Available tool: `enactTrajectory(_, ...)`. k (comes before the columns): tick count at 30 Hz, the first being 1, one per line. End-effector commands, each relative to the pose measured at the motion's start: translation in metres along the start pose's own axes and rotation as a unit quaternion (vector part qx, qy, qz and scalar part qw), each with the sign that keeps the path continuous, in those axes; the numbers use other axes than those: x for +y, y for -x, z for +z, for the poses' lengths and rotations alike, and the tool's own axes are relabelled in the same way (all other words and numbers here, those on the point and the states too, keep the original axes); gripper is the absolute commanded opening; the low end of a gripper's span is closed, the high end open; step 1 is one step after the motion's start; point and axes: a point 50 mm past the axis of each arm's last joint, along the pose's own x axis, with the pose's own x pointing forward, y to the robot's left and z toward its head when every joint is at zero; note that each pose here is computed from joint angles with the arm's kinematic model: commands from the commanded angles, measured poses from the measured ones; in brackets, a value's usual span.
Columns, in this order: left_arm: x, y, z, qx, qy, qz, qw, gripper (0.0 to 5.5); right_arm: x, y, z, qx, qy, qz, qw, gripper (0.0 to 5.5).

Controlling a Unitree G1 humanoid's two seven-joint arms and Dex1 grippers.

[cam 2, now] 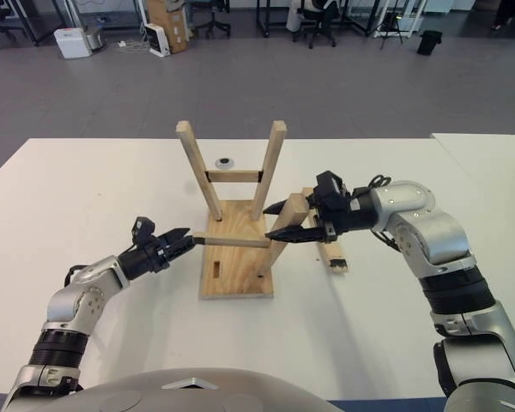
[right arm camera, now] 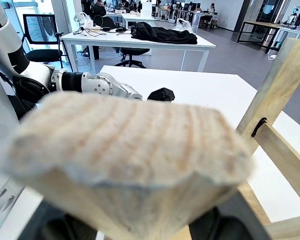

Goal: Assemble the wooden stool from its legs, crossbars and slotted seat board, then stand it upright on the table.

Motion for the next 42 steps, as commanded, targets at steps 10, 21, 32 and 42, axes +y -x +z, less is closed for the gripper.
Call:
enactTrajectory(10,-0.007,0.001,-0.011,0.000,-0.013,0.017,1.000,3.01,-0.006,0.023,-0.055,0.084,-0.096,-0.146,0.981,3.90)
enactTrajectory(21,-0.014,0.007,-0.019,-0.017,0.010,0.041,0.999,3.01,-0.018,0.049,-0.057,0.018,-0.173,-0.486,0.857,3.90)
enactTrajectory(32,-0.015,0.009,-0.020,-0.016,0.009,0.044,0.999,3.01,0.019,0.015,-0.106,0.066,-0.265,-0.493,0.826,3.54)
enactTrajectory(42,-0.004,0.025,-0.019,-0.014,-0.012,0.087,0.996,3.01,0.024,0.014,-0.116,0.051,-0.274,-0.520,0.807,2.10)
